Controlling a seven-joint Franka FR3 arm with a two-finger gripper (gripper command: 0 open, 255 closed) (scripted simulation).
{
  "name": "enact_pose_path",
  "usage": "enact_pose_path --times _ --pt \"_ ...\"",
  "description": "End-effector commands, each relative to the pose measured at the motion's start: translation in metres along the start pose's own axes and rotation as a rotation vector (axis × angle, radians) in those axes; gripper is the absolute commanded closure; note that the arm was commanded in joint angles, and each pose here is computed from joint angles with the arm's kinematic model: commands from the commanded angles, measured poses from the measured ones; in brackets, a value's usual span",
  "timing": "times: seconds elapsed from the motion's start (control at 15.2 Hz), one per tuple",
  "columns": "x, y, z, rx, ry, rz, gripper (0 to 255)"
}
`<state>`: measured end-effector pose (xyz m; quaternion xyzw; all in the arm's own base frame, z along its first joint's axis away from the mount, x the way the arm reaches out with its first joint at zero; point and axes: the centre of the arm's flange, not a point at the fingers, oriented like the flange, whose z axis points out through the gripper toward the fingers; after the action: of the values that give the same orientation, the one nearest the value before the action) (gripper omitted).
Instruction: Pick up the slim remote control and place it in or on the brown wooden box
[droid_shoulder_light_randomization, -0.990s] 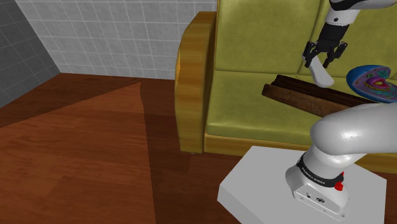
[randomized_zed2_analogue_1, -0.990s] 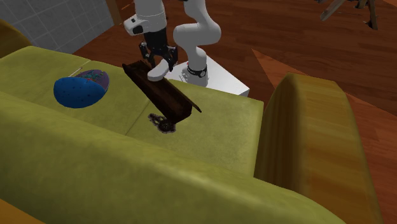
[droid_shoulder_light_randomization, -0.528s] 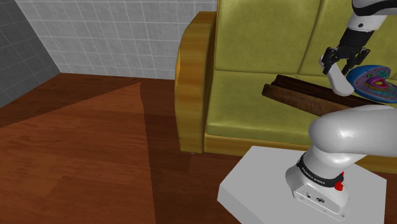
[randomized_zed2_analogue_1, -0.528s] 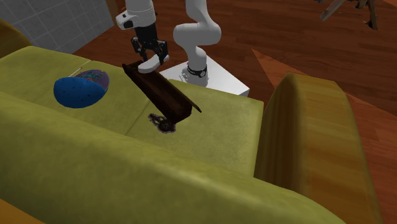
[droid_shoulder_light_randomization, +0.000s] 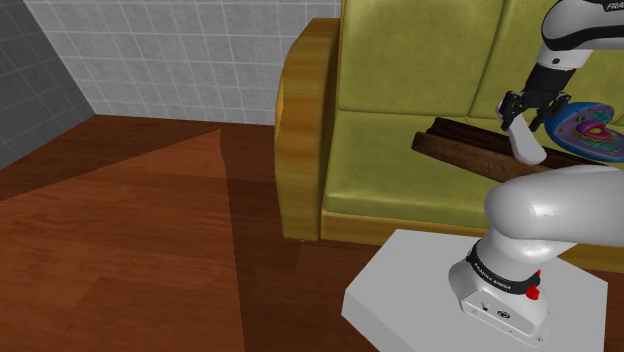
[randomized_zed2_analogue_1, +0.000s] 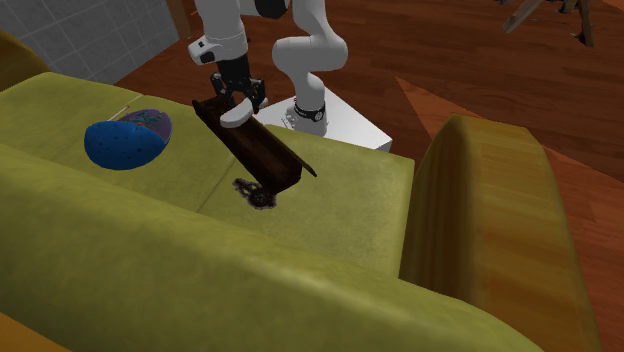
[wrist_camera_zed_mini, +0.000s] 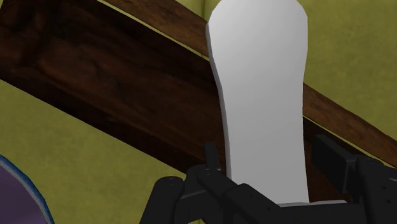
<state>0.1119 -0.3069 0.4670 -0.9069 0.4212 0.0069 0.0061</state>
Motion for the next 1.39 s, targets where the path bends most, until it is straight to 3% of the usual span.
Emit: enact_pose_path --times 0.0,0.2,0.73,0.79,1.12,1.32 --pt "0.001 0.0 0.011 0.0 0.001 0.0 255" --pt "0.002 0.0 0.026 0.0 0.001 0.0 255" --pt "0.002 0.0 0.026 0.0 0.001 0.0 255" --pt "0.002 0.0 0.026 0.0 0.001 0.0 0" --pt "0.002 0.0 0.026 0.0 0.001 0.0 0" --pt "0.001 0.0 -0.014 0.0 0.001 0.0 0"
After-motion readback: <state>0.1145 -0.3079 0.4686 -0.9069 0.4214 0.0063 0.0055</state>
